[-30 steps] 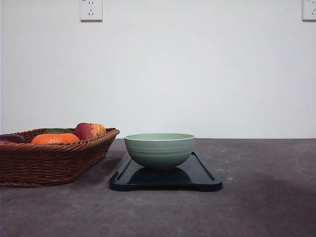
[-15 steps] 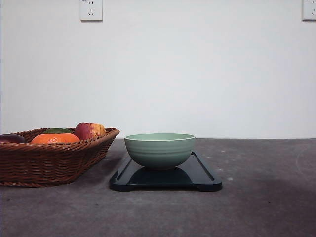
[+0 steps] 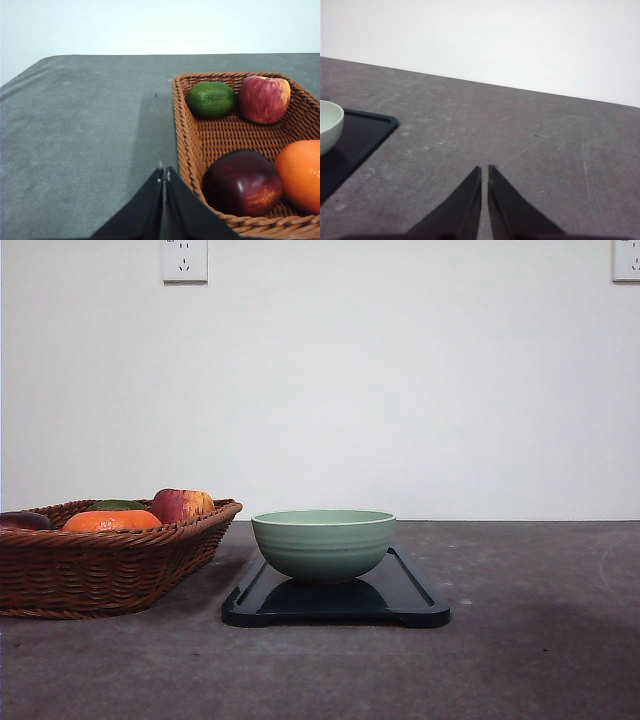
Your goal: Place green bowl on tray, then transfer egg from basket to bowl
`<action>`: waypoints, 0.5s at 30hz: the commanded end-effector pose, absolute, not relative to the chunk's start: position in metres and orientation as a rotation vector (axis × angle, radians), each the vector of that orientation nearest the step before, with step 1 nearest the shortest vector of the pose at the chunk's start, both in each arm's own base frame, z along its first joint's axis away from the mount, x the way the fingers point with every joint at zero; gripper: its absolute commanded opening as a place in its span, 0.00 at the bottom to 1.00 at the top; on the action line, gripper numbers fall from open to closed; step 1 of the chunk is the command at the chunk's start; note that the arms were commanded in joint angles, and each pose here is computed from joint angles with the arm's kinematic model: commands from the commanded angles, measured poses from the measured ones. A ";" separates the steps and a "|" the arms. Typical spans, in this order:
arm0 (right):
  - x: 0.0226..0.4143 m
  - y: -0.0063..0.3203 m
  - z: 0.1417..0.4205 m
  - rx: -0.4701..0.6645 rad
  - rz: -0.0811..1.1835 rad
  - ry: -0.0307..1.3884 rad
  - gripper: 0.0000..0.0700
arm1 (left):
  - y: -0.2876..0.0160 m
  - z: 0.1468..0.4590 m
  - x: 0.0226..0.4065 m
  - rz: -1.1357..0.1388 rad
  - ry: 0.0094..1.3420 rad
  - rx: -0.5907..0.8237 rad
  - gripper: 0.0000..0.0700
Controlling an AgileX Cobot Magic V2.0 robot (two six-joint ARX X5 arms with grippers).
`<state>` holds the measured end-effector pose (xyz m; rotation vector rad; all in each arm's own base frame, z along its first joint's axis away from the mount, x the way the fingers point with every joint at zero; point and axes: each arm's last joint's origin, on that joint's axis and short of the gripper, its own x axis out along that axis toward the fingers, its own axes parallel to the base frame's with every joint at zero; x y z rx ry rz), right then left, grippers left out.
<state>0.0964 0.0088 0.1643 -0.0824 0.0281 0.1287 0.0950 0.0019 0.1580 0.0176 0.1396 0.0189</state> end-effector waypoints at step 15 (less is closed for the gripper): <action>0.097 0.009 0.164 -0.087 0.128 0.023 0.02 | 0.002 0.153 0.096 0.019 0.147 0.031 0.00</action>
